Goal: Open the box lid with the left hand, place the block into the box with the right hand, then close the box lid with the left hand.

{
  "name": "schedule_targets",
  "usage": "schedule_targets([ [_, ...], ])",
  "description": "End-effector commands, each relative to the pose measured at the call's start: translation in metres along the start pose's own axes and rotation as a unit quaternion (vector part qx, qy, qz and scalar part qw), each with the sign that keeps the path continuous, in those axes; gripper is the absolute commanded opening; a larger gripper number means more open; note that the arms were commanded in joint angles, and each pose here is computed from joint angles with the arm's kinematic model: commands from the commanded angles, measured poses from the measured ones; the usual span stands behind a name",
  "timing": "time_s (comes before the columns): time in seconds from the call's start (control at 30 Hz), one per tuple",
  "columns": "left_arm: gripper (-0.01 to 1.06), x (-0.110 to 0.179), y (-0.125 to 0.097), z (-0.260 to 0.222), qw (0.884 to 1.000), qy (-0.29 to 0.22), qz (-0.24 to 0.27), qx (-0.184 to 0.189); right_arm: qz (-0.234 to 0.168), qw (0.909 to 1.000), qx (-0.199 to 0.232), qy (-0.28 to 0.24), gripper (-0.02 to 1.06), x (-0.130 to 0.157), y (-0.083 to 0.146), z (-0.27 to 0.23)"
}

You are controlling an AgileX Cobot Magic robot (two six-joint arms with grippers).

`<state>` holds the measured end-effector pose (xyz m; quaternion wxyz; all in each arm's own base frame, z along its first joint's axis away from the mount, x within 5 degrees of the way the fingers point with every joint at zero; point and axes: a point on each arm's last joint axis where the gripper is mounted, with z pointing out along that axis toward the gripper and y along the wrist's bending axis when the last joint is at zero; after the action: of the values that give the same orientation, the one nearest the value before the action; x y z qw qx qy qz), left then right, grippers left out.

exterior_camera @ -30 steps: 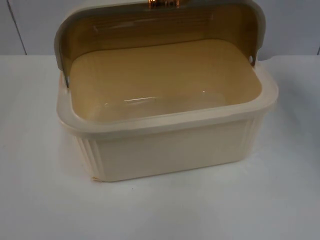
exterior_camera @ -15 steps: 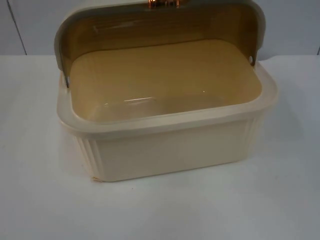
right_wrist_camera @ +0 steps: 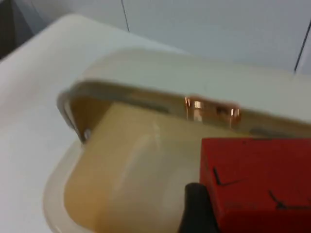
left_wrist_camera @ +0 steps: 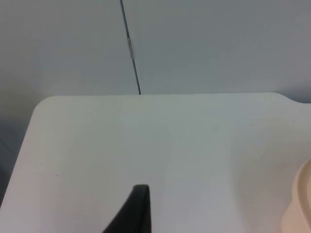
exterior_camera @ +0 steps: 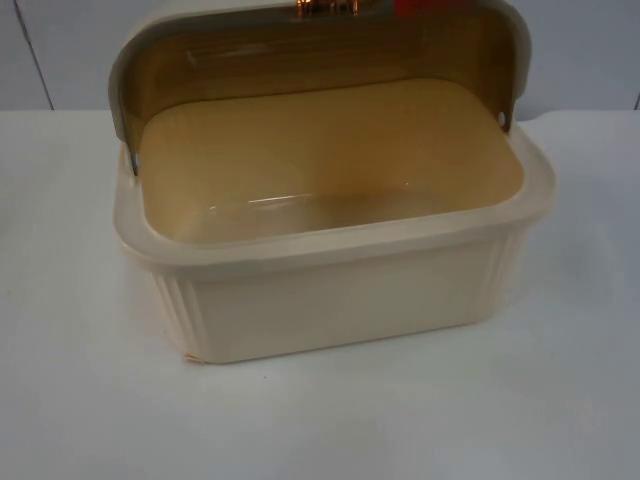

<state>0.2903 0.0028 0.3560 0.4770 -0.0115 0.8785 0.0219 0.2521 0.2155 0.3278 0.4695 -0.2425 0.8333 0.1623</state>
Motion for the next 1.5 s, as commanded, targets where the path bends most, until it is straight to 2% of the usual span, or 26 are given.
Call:
schedule_targets([
  [0.0, 1.04, 0.001, -0.001, -0.001, 1.0, -0.001, 0.001, 0.002, -0.023, 0.9997, -0.009, -0.01, 0.0, 0.015, 0.002, 0.008],
  [0.17, 1.04, 0.002, -0.002, 0.002, 1.0, 0.004, 0.001, 0.002, -0.049, 0.9986, -0.02, -0.001, 0.0, 0.037, 0.004, 0.03],
  [0.27, 1.04, 0.002, -0.002, 0.003, 1.0, 0.004, 0.001, 0.002, -0.064, 0.9974, -0.028, 0.021, 0.0, 0.052, 0.006, 0.055],
  [0.53, 1.04, 0.002, -0.002, 0.003, 1.0, 0.004, 0.001, 0.002, -0.029, 0.9969, -0.051, 0.052, 0.0, 0.084, 0.009, 0.099],
  [0.63, 1.04, 0.002, -0.002, 0.003, 1.0, 0.006, 0.002, 0.001, -0.006, 0.9977, -0.048, 0.048, 0.0, 0.086, 0.002, 0.108],
  [0.8, 1.04, 0.002, -0.002, 0.003, 1.0, 0.004, 0.003, 0.001, -0.006, 0.9986, -0.035, 0.039, 0.0, 0.078, -0.01, 0.117],
  [1.0, 1.04, 0.002, -0.002, 0.003, 1.0, 0.004, 0.003, 0.001, -0.019, 0.9983, -0.033, 0.045, 0.0, 0.079, -0.011, 0.131],
  [1.13, 1.04, 0.002, -0.001, 0.003, 1.0, 0.006, 0.004, 0.001, 0.01, 0.9984, -0.029, 0.048, 0.0, 0.08, -0.01, 0.142],
  [1.3, 1.04, 0.002, -0.001, 0.003, 1.0, 0.006, 0.008, -0.001, 0.011, 0.998, -0.023, 0.058, 0.0, 0.081, -0.011, 0.142],
  [1.4, 1.04, 0.002, -0.001, 0.003, 1.0, 0.006, 0.008, -0.002, 0.011, 0.9975, -0.017, 0.068, 0.04, 0.083, -0.013, 0.142],
  [1.47, 1.04, 0.002, -0.001, 0.003, 1.0, 0.006, 0.008, -0.002, 0.01, 0.9967, -0.01, 0.08, 0.14, 0.085, -0.014, 0.142],
])
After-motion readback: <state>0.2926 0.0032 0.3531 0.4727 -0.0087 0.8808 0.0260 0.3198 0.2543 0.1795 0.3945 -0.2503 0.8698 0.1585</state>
